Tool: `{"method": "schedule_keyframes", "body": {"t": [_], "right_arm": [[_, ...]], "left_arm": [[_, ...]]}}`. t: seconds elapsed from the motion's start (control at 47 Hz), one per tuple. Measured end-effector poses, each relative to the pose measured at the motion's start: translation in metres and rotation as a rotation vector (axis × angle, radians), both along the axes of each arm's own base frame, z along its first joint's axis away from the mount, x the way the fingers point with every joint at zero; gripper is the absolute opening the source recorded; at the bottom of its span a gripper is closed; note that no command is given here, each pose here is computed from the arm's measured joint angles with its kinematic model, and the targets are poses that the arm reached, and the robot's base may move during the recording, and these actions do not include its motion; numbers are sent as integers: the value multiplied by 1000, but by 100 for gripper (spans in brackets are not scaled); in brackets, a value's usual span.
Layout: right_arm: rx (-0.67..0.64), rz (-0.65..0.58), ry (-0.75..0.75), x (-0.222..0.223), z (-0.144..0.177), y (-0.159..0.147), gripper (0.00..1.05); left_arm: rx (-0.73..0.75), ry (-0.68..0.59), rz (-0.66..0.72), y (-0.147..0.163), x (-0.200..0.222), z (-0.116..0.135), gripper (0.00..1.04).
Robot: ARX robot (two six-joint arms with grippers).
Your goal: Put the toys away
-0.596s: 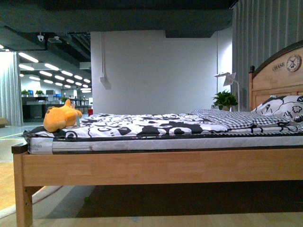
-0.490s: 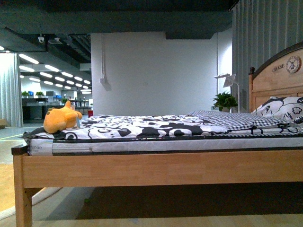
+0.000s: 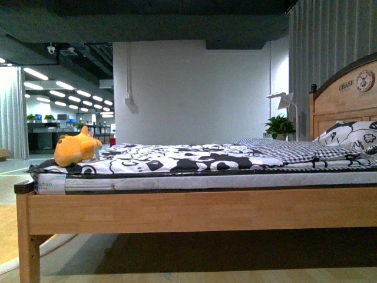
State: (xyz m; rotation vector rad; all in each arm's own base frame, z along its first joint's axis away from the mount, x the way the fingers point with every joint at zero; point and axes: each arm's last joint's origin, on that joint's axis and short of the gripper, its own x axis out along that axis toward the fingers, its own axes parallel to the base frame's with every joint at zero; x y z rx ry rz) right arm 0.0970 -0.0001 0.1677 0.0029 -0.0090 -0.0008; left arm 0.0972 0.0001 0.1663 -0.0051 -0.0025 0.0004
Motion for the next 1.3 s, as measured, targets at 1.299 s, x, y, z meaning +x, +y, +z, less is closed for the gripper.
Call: {"method": "schedule_keyframes", "body": {"t": [1.299], "right_arm": [[0, 0, 0, 0, 0, 0, 98]], "left_arm": [[0, 0, 0, 0, 0, 0, 99]]}}
